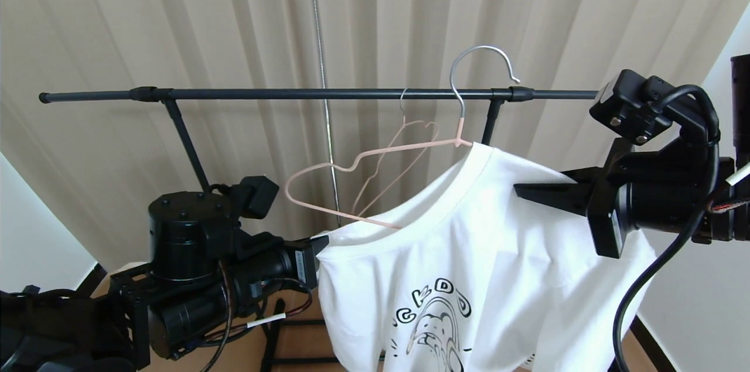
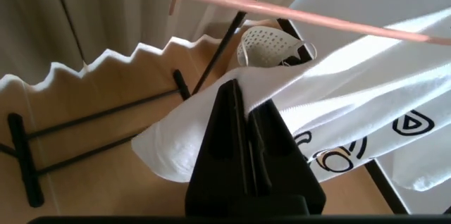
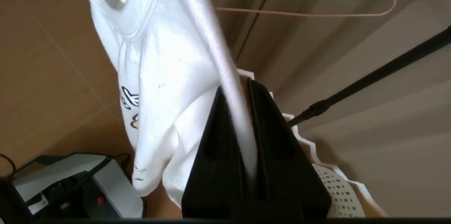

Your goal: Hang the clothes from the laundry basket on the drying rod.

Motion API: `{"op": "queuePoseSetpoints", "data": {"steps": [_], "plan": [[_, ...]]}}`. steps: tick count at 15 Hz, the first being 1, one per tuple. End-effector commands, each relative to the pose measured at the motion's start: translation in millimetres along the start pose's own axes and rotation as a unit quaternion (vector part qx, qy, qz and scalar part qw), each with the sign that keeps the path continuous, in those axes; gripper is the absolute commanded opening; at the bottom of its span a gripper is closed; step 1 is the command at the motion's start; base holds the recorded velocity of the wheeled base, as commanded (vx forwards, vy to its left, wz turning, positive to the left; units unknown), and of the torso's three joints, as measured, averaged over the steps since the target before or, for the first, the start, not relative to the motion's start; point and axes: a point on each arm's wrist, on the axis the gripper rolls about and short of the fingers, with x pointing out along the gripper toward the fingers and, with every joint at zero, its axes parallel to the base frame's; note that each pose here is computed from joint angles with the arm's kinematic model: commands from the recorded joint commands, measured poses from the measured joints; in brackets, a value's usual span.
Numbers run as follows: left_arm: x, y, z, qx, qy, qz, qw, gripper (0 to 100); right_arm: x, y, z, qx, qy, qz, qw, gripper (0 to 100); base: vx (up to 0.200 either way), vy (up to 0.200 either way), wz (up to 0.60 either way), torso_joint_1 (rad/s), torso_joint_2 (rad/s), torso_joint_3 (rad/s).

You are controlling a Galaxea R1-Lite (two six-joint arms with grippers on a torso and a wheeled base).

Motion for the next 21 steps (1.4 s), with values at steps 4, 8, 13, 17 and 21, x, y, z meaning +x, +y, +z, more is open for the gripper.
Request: {"op": "queuePoseSetpoints", "data": {"steps": [4,8,13,17,21], "plan": [[-9.3,10.6,13.5,-0.006,-0.03,0.017,0.9994,0,-0.9,-0.7,-7.0,0.0,0.01,-0.003,0.9999,0,0.0,0.0,0.0,0.0,0.0,0.0],[-10.7,23.6,18.1,-0.005,-0.038,0.04,0.9985,0,-0.1,-2.9,-13.5,-0.022,0.022,-0.008,0.9995,0,0.0,0.0,0.0,0.0,0.0,0.0],[-12.0,32.2,22.1,-0.002,-0.046,0.055,0.9974,0,-3.9,-2.1,-16.5,-0.03,0.023,-0.009,0.9992,0,0.0,0.0,0.0,0.0,0.0,0.0],[-10.8,31.9,39.9,0.005,-0.077,0.054,0.9956,0,-2.5,-1.7,-18.6,-0.037,0.028,-0.007,0.9989,0,0.0,0.0,0.0,0.0,0.0,0.0],[-22.5,6.7,59.5,0.057,-0.11,0.018,0.9921,0,13.6,-2.5,-26.8,-0.028,0.054,-0.002,0.9981,0,0.0,0.0,0.0,0.0,0.0,0.0]]}}
